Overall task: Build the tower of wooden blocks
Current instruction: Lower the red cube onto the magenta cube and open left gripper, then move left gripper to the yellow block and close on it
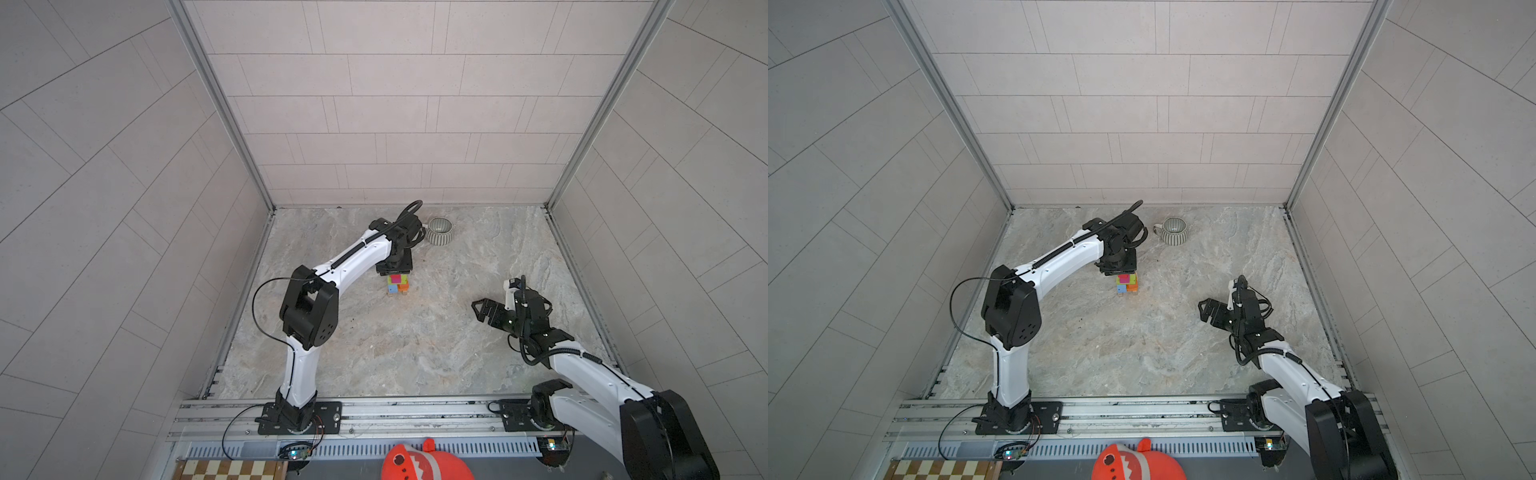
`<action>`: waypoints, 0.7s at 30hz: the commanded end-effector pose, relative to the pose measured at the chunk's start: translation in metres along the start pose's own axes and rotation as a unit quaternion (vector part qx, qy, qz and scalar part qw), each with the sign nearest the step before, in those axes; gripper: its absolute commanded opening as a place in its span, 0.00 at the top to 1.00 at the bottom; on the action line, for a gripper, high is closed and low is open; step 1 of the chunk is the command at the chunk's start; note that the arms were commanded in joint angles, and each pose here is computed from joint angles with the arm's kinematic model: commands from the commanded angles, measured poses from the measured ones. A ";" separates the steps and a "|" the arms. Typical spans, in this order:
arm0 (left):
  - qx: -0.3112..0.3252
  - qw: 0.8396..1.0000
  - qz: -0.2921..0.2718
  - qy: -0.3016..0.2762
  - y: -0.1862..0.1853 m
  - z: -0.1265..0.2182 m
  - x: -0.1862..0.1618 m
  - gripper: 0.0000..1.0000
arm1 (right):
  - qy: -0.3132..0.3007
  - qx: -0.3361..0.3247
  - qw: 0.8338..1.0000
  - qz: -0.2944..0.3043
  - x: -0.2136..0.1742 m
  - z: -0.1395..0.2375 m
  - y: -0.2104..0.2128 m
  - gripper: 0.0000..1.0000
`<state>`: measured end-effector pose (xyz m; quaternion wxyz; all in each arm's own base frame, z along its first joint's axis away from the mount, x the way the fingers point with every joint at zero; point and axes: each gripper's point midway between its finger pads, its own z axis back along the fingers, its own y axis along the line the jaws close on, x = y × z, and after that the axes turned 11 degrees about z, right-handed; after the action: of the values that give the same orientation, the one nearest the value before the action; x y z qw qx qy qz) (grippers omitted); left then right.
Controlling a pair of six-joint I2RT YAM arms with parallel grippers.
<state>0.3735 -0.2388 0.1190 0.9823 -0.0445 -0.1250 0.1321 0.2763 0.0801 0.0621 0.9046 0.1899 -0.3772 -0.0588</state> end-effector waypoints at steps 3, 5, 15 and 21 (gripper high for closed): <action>0.011 1.000 -0.002 -0.002 0.006 0.001 0.002 0.41 | 0.000 -0.005 1.000 -0.007 -0.002 -0.001 -0.003 0.01; 0.010 1.000 -0.005 -0.010 0.006 0.008 0.006 0.33 | 0.000 -0.004 1.000 -0.007 -0.002 0.000 -0.003 0.01; -0.002 0.998 -0.012 -0.065 0.019 0.049 0.049 0.07 | 0.000 -0.005 1.000 0.000 0.000 0.002 -0.002 0.00; -0.039 0.998 -0.026 -0.046 0.009 0.038 0.075 0.06 | 0.000 -0.006 1.000 0.001 0.000 0.001 -0.002 0.01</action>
<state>0.4233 -0.2064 0.1729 0.9721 -0.0644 -0.1851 0.1287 0.2752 0.0798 0.0605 0.9062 0.1887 -0.3738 -0.0590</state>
